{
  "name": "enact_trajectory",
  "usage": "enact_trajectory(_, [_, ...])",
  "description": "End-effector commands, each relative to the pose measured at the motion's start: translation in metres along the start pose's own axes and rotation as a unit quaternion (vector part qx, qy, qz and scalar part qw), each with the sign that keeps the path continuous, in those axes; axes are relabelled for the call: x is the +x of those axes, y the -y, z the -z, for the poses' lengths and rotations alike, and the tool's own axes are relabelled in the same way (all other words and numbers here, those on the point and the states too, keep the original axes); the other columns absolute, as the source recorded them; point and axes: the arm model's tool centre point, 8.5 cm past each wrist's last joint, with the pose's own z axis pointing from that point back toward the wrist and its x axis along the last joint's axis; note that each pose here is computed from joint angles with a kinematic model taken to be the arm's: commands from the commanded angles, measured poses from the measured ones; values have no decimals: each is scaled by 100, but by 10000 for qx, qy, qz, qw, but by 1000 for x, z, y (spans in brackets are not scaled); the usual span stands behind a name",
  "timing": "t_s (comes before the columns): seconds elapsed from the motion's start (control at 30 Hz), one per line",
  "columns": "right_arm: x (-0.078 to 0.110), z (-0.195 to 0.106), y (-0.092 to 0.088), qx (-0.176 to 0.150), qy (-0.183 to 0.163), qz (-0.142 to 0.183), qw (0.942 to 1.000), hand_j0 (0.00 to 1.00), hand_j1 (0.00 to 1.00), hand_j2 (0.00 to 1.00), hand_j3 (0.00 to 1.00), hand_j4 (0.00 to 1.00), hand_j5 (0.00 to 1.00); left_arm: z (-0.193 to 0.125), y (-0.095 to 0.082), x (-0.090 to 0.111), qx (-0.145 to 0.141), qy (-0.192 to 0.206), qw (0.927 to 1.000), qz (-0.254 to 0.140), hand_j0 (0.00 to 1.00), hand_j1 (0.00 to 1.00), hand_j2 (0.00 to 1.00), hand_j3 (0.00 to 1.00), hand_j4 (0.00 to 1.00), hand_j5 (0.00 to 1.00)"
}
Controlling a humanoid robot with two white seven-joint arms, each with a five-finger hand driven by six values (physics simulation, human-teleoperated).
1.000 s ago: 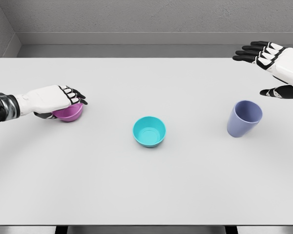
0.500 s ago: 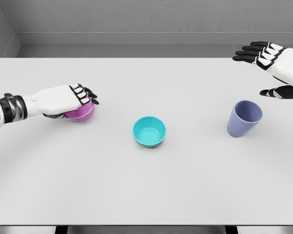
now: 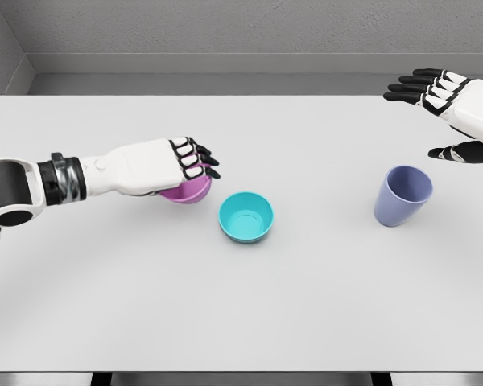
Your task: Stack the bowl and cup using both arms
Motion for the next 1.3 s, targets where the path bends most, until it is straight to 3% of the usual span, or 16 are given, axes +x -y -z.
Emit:
enact_trajectory(0.0, [0,0,1,-17,-3,22,10000,100,100,100,100,100,100,14,-4,12,151,193,9997,-52,53,53,53,53,53,53])
enact_trajectory(0.53, [0,0,1,-17,-3,22,10000,100,100,100,100,100,100,51,-11,39,399,626,9972,-117,54,54,54,54,54,54])
enact_trajectory(1.0, [0,0,0,-12,-4,28,10000,100,100,100,100,100,100,61,-8,48,329,753,9966,-61,57,57,57,57,57,57])
enact_trajectory(1.07, [0,-1,1,-7,-7,23,10000,100,100,100,100,100,100,61,-8,48,313,750,9967,-71,66,66,66,66,66,66])
enact_trajectory(1.2, [0,-1,1,-15,-7,23,10000,100,100,100,100,100,100,61,-8,47,311,740,9967,-68,97,97,97,97,97,97])
enact_trajectory(1.27, [0,-1,1,-7,-7,23,10000,100,100,100,100,100,100,61,-8,47,311,740,9967,-68,100,100,100,100,100,100])
